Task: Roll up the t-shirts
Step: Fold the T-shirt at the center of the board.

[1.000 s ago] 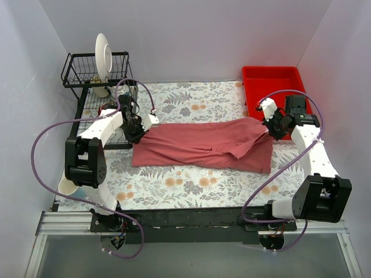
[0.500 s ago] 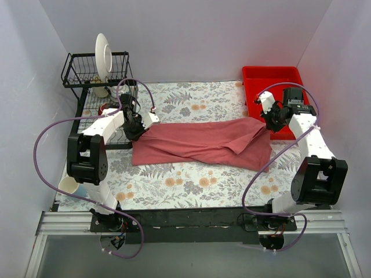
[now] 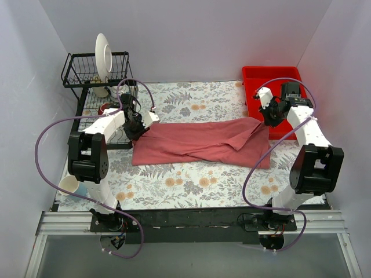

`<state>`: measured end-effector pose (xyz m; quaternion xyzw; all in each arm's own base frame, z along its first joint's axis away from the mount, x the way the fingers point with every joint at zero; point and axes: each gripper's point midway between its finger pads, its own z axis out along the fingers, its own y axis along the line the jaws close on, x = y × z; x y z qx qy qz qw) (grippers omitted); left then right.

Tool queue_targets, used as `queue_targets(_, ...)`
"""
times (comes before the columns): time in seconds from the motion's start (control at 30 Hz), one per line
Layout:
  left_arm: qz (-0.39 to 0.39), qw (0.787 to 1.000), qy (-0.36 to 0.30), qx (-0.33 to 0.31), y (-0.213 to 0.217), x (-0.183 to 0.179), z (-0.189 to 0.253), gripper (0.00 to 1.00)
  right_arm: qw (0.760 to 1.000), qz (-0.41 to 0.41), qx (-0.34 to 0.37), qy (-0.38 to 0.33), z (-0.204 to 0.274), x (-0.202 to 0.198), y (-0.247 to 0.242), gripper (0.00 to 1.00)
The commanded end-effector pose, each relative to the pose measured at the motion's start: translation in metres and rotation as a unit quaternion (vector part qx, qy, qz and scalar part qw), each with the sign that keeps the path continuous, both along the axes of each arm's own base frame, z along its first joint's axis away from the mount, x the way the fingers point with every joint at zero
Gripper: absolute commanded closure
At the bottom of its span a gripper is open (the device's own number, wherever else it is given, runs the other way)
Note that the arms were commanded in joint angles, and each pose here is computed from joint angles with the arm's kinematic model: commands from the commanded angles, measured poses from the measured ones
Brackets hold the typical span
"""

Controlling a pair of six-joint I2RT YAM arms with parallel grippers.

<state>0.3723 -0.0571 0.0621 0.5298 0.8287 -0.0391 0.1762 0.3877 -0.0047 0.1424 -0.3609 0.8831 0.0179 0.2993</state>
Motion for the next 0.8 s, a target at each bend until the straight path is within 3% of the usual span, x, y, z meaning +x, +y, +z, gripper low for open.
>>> queue_targets(0.0,0.017,0.999,-0.036,-0.005,-0.001,0.018,0.015,0.76,0.999,0.004,0.011,-0.033,0.018,0.017,0.007,0.99)
queue_targets(0.07,0.024,0.998,-0.048,-0.02,-0.006,0.023,0.027,0.75,0.999,0.003,0.015,-0.041,0.022,0.022,0.01,0.99)
queue_targets(0.1,0.028,0.998,-0.056,-0.028,-0.009,0.025,0.034,0.75,0.999,-0.002,0.019,-0.038,0.027,0.025,0.01,0.82)
queue_targets(0.17,0.037,0.996,-0.06,-0.063,-0.023,0.023,0.052,0.72,0.999,-0.02,0.025,-0.029,0.036,0.026,0.009,0.73)
queue_targets(0.2,0.031,0.994,-0.071,-0.082,-0.031,0.02,0.069,0.71,0.999,-0.03,0.027,-0.023,0.04,0.024,0.007,0.62)
queue_targets(0.3,0.019,0.991,-0.045,-0.121,-0.049,-0.013,0.076,0.68,0.998,-0.053,0.043,-0.017,0.054,0.007,-0.005,0.54)
queue_targets(0.4,0.019,0.993,-0.006,-0.117,-0.054,-0.047,0.052,0.68,0.997,-0.031,0.063,0.038,0.037,-0.033,-0.012,0.52)
queue_targets(0.47,0.02,0.993,-0.005,-0.117,-0.056,-0.056,0.046,0.68,0.99,0.011,0.078,0.118,0.012,-0.078,-0.009,0.52)
queue_targets(0.57,0.023,0.993,0.005,-0.113,-0.055,-0.066,0.032,0.68,0.979,0.034,0.089,0.178,-0.013,-0.119,-0.008,0.52)
queue_targets(0.77,0.036,0.995,0.026,-0.086,-0.045,-0.075,0.003,0.68,0.972,0.05,0.096,0.21,-0.032,-0.144,-0.004,0.51)
